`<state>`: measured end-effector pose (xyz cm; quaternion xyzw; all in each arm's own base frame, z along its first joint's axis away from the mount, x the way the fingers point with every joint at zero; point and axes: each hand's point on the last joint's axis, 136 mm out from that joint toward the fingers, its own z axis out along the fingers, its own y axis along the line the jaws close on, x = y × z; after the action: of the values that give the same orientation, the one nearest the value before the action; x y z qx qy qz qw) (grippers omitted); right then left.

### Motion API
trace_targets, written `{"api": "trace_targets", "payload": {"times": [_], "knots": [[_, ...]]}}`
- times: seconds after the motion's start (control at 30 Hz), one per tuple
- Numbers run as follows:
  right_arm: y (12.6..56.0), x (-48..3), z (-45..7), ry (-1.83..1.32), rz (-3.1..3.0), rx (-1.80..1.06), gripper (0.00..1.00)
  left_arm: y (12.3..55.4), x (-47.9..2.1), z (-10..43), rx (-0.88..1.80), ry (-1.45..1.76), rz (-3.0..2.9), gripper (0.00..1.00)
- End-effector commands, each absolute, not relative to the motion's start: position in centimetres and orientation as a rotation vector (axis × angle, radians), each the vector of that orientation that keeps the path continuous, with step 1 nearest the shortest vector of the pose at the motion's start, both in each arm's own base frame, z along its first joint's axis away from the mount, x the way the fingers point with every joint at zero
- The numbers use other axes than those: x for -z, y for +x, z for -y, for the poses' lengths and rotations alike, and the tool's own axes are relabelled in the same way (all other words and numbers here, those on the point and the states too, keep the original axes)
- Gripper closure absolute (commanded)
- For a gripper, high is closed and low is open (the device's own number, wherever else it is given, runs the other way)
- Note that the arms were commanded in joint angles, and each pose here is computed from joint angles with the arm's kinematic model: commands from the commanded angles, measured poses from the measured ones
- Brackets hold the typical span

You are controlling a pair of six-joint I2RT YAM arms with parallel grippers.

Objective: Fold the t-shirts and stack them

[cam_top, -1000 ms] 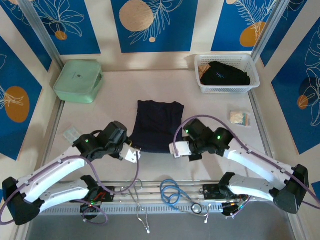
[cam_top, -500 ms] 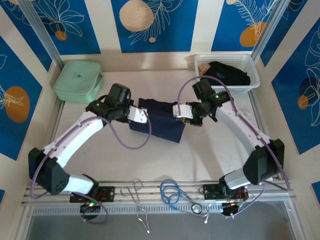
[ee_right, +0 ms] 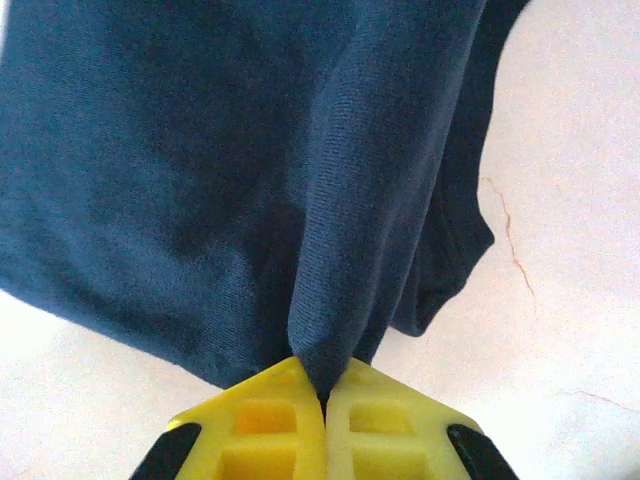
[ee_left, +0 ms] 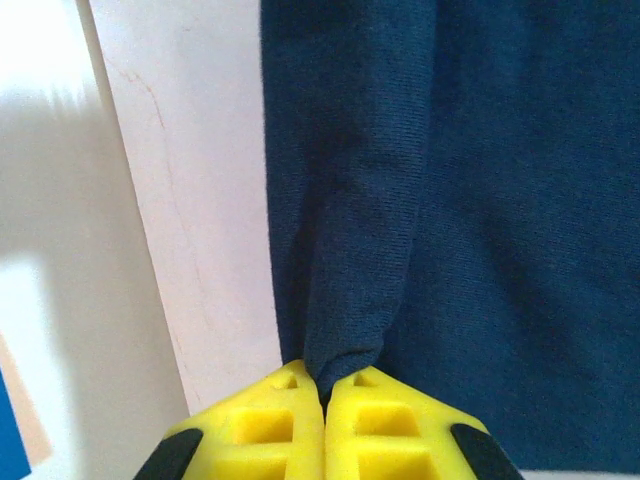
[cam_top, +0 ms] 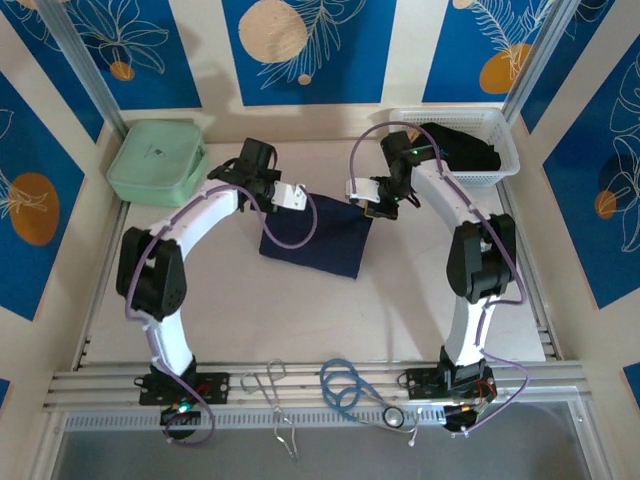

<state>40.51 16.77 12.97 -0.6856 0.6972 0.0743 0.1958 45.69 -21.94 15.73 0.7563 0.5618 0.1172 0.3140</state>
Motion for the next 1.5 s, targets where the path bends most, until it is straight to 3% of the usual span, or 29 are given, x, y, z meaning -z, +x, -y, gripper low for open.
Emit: {"api": "trace_targets", "payload": {"times": [0.0, 0.3, 0.33, 0.43, 0.53, 0.63, 0.83, 0.97, 1.17, 1.33, 1.47], "knots": [[42.3, -11.7, -16.3, -1.894, -1.996, -0.188, 1.0, 48.5, -15.8, 22.2, -0.323, 1.954, -1.446, 1.0], [46.1, -6.1, -15.8, -1.792, -2.116, -0.16, 1.0, 52.6, -10.5, 21.8, -0.363, 1.892, -1.547, 1.0], [46.9, -5.7, -15.7, -1.758, -2.135, -0.132, 0.98, 53.0, -10.3, 21.8, -0.374, 1.874, -1.555, 0.95], [49.1, -5.6, -15.4, -1.623, -2.158, -0.069, 0.75, 54.7, -10.4, 21.8, -0.423, 1.771, -1.568, 0.6], [50.9, -7.2, -15.7, -1.493, -2.125, -0.039, 0.58, 56.9, -12.4, 21.5, -0.508, 1.594, -1.557, 0.38], [52.5, -9.9, -15.9, -1.387, -2.091, 0.037, 0.41, 59.3, -15.4, 20.2, -0.632, 1.395, -1.579, 0.3], [53.1, -17.9, -16.4, -1.21, -2.012, 0.131, 0.38, 60.5, -23.0, 17.3, -0.8, 1.125, -1.582, 0.21], [51.6, -25.2, -15.8, -1.014, -1.982, 0.135, 0.29, 59.1, -29.4, 15.3, -0.845, 0.938, -1.572, 0.15], [47.4, -35.5, -11.5, -0.499, -2.104, 0.154, 0.33, 53.7, -38.5, 12.1, -0.701, 0.608, -1.63, 0.03], [41.2, -37.9, -9.9, -0.298, -2.164, 0.107, 0.33, 46.6, -40.4, 10.6, -0.528, 0.555, -1.801, 0.02], [36.4, -36.0, -9.5, -0.163, -2.282, -0.003, 0.33, 40.1, -38.4, 10.3, -0.327, 0.575, -1.966, 0.08]]}}
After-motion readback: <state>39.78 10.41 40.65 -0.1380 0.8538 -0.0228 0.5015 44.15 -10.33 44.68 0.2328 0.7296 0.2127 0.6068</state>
